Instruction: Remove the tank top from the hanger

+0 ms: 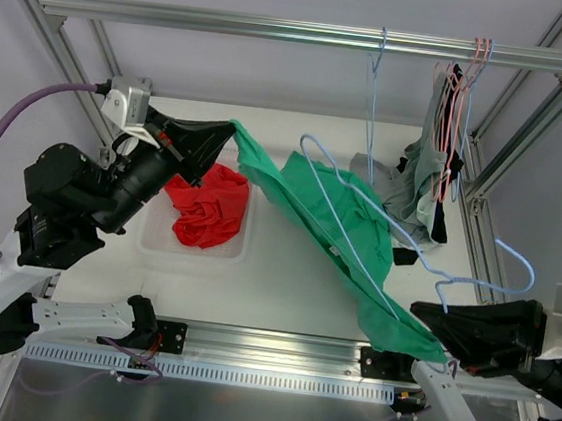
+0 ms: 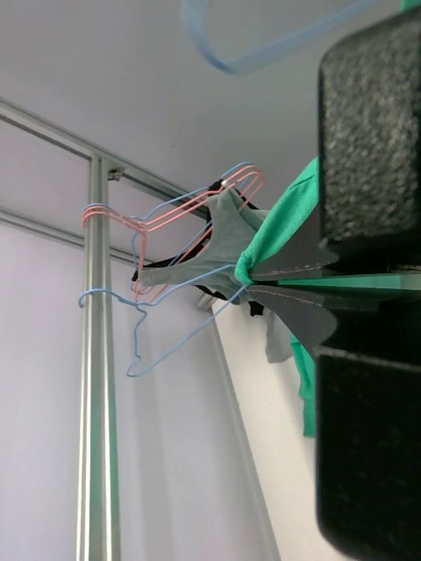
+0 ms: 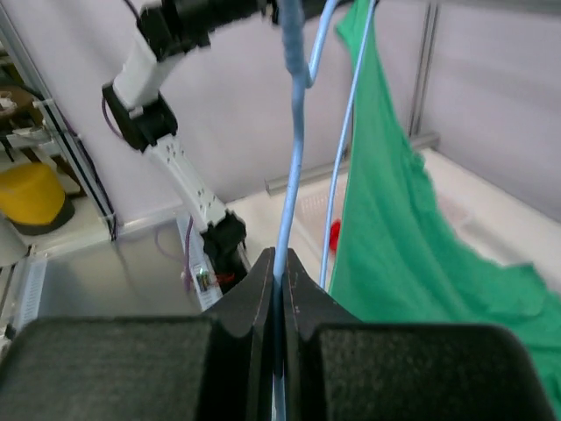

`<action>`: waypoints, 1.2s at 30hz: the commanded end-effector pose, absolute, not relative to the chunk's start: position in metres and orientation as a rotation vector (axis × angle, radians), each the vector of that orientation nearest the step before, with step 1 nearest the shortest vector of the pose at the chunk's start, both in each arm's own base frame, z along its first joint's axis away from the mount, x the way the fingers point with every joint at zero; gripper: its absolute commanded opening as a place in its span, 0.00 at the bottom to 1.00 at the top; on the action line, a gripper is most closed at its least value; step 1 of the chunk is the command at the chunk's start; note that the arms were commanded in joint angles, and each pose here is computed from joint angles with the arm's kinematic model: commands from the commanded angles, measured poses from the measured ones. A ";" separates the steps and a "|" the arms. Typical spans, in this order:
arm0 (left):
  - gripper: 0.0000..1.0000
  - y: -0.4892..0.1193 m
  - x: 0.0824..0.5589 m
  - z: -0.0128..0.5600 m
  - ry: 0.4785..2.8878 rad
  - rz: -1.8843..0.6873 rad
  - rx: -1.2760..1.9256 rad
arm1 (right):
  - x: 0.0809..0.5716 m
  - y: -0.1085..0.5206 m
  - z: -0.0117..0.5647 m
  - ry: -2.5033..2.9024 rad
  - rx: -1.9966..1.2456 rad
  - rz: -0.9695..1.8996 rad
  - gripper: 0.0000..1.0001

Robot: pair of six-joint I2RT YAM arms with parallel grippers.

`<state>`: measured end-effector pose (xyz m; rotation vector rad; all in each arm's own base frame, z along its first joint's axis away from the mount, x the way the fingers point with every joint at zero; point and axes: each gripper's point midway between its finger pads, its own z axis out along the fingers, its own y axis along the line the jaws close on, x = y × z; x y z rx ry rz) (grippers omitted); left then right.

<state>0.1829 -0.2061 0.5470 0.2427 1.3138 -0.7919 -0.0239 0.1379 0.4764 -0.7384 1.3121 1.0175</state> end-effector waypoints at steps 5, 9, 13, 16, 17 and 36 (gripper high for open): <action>0.00 -0.249 0.088 0.527 1.123 -1.185 0.742 | 0.016 0.142 0.593 0.757 -0.577 1.090 0.00; 0.00 -0.302 0.058 0.448 1.177 -1.384 1.028 | 0.035 0.125 0.637 0.429 -0.402 1.200 0.00; 0.00 -0.336 0.067 0.378 1.326 -1.462 1.016 | 0.080 0.105 0.643 0.339 -0.247 1.041 0.00; 0.00 -0.347 0.084 0.320 1.490 -1.421 0.947 | 0.123 0.106 0.613 0.566 -0.232 0.818 0.00; 0.00 -0.348 0.097 0.307 1.551 -1.377 0.877 | 0.122 0.098 0.603 0.597 -0.204 0.769 0.00; 0.98 -0.318 0.153 0.261 1.892 -0.948 0.663 | 0.200 0.091 0.401 1.767 -0.209 0.449 0.00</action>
